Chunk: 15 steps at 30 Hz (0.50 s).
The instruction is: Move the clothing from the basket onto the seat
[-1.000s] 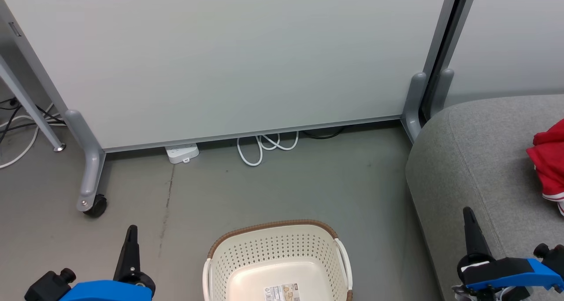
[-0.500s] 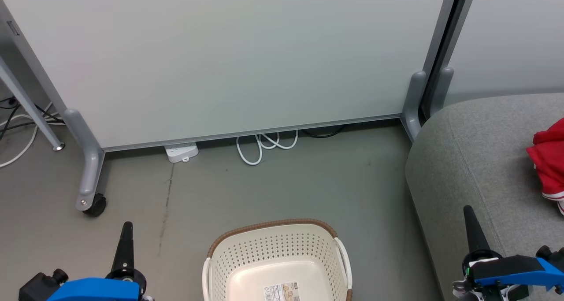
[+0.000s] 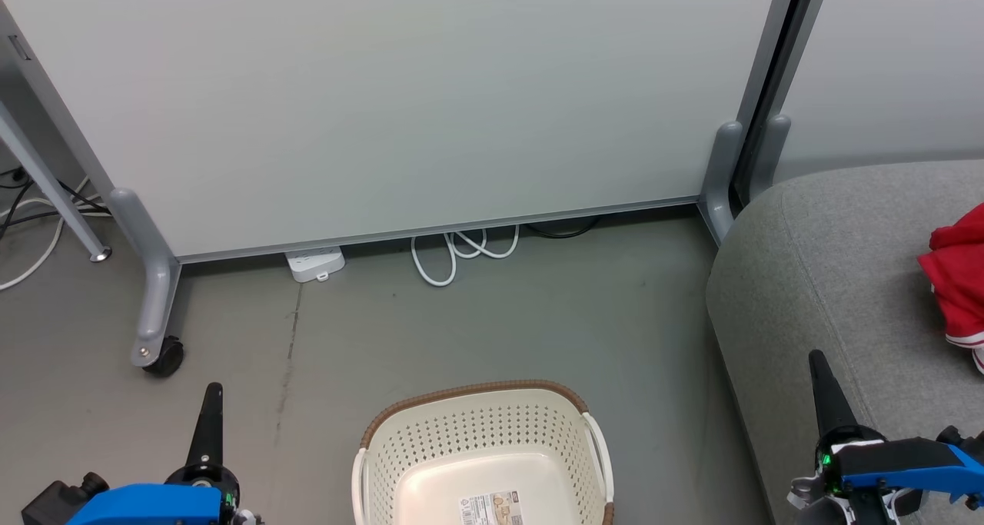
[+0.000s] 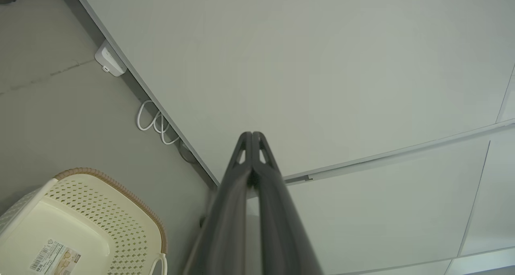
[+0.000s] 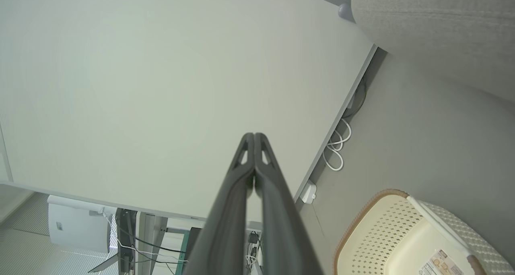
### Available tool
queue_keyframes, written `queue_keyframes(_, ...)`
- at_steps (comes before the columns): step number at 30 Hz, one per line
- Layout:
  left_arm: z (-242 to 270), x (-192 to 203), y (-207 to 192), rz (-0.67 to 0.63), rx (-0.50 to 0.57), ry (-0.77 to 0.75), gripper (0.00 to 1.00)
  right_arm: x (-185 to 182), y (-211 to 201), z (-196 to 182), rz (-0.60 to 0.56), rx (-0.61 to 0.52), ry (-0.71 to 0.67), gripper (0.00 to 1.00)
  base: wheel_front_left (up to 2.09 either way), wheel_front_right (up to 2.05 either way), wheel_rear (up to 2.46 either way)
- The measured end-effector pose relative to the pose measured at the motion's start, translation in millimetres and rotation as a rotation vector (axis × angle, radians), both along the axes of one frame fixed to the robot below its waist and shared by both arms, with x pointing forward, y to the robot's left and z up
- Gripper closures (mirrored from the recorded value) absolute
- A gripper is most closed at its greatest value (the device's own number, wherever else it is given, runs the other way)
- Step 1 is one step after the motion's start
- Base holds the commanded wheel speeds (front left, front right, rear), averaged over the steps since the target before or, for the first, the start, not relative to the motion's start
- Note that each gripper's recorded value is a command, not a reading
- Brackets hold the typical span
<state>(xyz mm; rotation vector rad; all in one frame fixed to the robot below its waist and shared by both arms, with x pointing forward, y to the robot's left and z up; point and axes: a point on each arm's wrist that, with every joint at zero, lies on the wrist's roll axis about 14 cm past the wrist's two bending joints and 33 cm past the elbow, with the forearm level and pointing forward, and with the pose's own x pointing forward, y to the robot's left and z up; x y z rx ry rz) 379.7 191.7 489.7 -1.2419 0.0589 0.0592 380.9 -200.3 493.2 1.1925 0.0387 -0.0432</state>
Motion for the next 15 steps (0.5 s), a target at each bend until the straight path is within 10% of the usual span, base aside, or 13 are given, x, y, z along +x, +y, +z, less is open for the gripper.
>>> queue_keyframes(15, 3.5, 2.4, 2.2, 0.001, -0.122, -0.016, 1.0, 1.8, -0.5, 2.4, -0.004, 0.137, -0.01, 1.0, 0.0, 0.0, 0.0)
